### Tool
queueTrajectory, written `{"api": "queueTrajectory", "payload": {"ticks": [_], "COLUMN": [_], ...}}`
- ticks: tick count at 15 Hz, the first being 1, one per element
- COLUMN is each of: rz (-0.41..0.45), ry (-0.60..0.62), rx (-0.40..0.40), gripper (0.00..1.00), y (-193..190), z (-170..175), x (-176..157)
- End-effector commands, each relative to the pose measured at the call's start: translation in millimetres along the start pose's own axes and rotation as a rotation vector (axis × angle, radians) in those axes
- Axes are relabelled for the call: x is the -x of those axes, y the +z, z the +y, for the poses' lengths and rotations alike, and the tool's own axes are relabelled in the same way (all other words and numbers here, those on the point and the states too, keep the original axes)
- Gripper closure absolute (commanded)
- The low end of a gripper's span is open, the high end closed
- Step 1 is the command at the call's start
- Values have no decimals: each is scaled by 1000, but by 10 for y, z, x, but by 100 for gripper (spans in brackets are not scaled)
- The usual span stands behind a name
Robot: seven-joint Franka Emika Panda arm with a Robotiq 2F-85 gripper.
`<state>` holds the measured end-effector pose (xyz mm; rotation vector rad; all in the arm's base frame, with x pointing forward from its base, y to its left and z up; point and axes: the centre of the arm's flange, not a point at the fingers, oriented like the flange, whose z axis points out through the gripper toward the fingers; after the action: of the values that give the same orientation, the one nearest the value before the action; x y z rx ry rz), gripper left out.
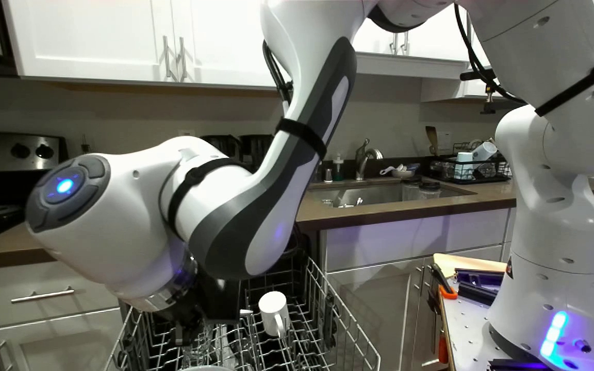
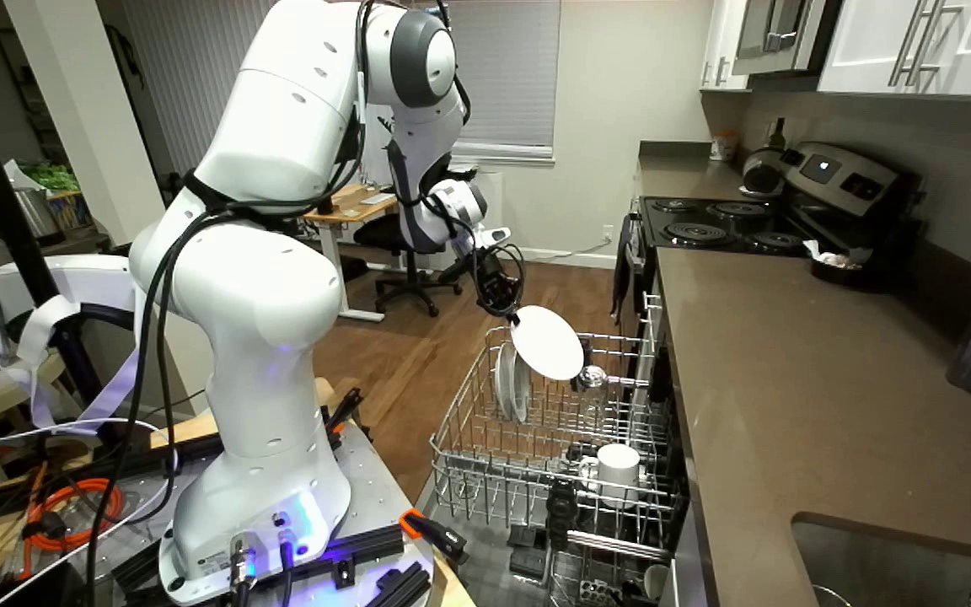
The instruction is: Place the white plate from the counter on the left side of the dishwasher
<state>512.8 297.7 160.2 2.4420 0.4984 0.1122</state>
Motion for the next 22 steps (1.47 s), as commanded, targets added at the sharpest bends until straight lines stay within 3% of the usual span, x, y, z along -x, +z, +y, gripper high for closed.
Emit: {"api": "queueTrajectory", "payload": {"ticks": [1, 9, 16, 17, 18, 22], "rz": [43, 143, 293, 269, 256, 252], "ry": [-10, -32, -112, -93, -77, -76], "rx": [-46, -213, -367, -355, -347, -346], "gripper": [95, 95, 95, 95, 95, 95], "y": [-55, 121, 379, 376, 471, 516], "z": [112, 344, 694, 731, 544, 607], "x": [132, 416, 456, 437, 396, 395]}}
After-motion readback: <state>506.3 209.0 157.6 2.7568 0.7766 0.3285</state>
